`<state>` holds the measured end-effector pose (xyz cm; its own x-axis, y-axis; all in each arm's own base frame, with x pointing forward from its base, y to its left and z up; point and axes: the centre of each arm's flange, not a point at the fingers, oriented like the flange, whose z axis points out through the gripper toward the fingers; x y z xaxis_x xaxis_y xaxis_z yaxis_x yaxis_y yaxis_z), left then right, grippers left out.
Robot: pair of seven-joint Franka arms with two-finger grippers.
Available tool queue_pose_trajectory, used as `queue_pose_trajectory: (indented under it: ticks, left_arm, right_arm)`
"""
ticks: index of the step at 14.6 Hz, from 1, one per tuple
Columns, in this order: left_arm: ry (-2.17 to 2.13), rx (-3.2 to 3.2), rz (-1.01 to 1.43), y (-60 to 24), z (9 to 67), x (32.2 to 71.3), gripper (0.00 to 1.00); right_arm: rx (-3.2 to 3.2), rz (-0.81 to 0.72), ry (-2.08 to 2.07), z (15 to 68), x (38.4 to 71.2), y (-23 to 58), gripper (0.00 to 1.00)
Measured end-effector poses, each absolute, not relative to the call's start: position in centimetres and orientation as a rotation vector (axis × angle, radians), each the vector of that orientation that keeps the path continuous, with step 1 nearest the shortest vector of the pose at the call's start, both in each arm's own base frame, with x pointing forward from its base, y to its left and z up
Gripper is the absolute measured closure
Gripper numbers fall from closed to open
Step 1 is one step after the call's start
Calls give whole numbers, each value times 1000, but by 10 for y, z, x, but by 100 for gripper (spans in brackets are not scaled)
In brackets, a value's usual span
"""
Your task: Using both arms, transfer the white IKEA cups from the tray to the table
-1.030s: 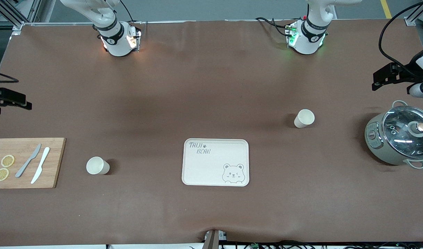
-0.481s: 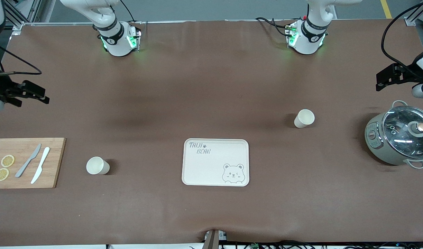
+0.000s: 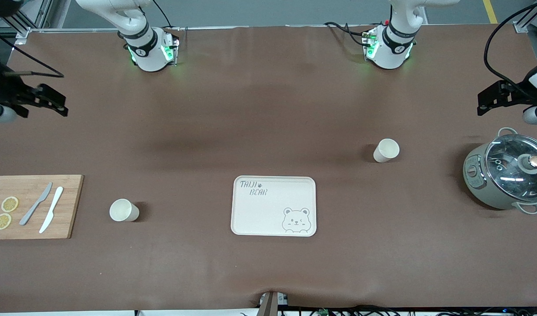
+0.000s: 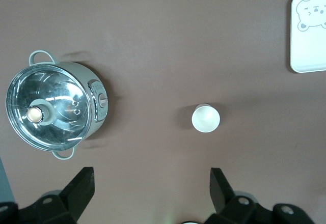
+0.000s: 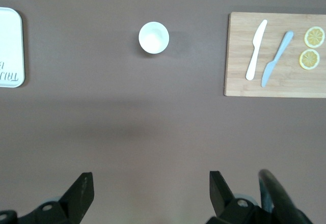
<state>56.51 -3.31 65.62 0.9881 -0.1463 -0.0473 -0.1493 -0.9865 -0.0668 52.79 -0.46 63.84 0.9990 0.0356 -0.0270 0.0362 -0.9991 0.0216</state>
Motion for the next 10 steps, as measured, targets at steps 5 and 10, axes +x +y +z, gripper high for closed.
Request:
queue_pose_trajectory:
  ticks: [5,10]
  left_arm:
    - [227,-3062,65,-33,656,565,0]
    - [227,-3062,66,-33,655,566,0]
  right_arm:
    - [3120,-39,53,655,523,-9,0]
    - [3119,-47,57,653,524,-9,0]
